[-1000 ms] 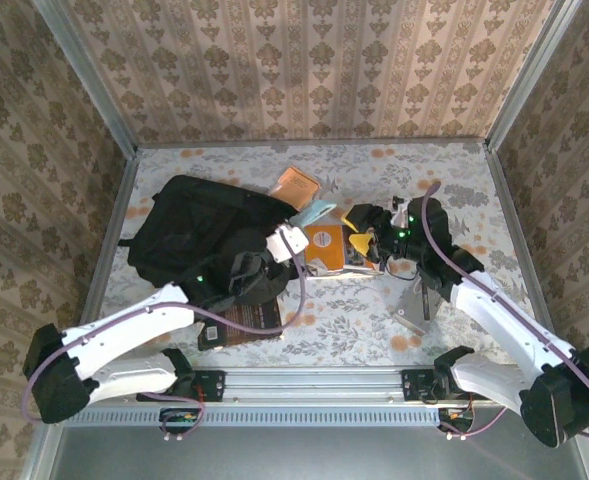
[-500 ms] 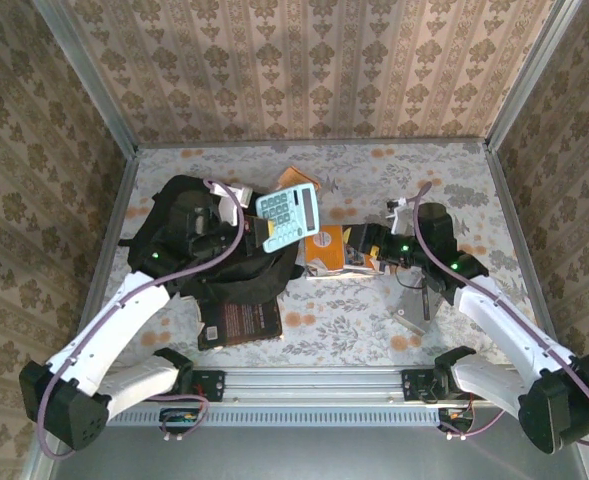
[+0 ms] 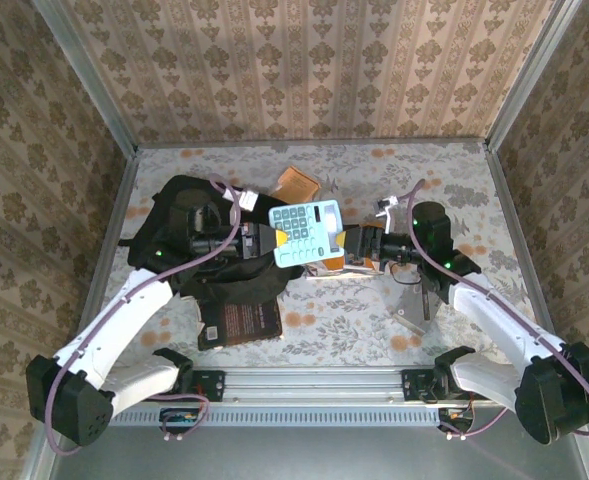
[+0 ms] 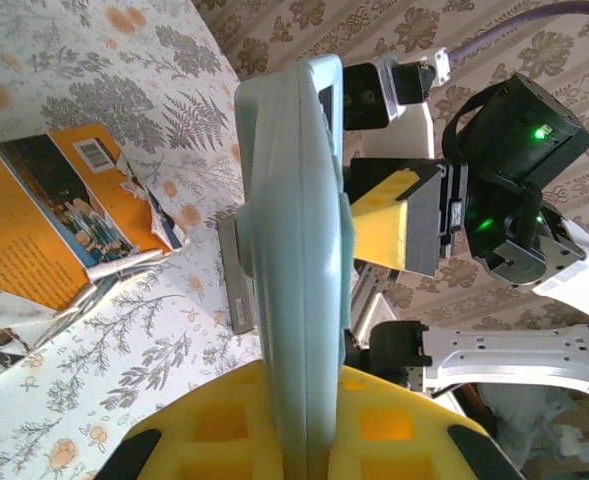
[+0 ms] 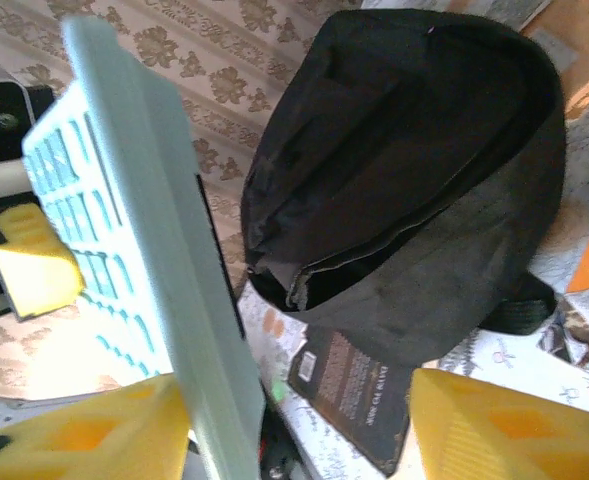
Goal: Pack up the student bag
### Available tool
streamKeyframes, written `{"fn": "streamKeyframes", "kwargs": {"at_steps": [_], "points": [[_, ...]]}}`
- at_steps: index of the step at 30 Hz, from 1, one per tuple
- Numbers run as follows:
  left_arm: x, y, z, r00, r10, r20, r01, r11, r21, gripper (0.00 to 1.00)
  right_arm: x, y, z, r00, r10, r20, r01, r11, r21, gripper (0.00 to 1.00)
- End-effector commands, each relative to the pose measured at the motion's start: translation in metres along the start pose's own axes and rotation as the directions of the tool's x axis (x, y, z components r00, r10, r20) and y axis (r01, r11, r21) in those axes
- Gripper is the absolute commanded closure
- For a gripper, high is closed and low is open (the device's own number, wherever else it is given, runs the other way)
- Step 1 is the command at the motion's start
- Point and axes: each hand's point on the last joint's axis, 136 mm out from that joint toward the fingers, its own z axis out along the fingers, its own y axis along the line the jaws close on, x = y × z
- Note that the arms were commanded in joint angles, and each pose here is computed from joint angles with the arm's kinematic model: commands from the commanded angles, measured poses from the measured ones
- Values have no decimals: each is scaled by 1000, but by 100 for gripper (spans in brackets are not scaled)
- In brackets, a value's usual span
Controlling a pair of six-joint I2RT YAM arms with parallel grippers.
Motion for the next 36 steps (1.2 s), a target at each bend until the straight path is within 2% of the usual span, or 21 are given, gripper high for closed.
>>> {"fn": "streamKeyframes", "kwargs": {"at_steps": [1,5,12,14,17,22,27,32,33,35,36], "points": [[1,-19,-2,1000,27,-15,-25,995,97,100,-10,18,2,1000,-21,1,21,996,-86,46],[3,-17,-1,1000,19,-22,-16,995,100,100,-10,24,6,1000,-7,-13,5,992,-127,52],[6,-13,3,999,2,-42,2,994,106,100,1,35,16,997,-32,-66,20,986,-168,55],[6,-12,4,999,-3,-47,8,994,110,100,2,35,18,997,-36,-72,23,985,-168,59],[8,-9,6,998,-15,-59,22,994,107,99,2,30,19,997,-34,-64,24,989,-149,74],[10,6,8,996,-48,-69,50,998,33,65,1,24,16,999,-33,-33,29,994,-107,82],[8,23,5,996,-72,-58,70,997,-44,50,5,9,9,1000,-5,-4,5,1000,-25,93],[1,50,-9,999,-29,-24,22,970,-243,43,10,-16,-2,999,21,38,-25,995,99,89],[-1,61,-14,1000,-13,-16,7,946,-323,43,10,-26,-6,998,18,52,-25,987,157,89],[-5,92,-33,1000,-4,-5,1,850,-527,42,15,-47,-16,998,13,65,-31,959,281,89],[-7,101,-38,1000,8,-16,-16,813,-581,42,18,-58,-22,998,11,68,-33,940,339,89]]}}
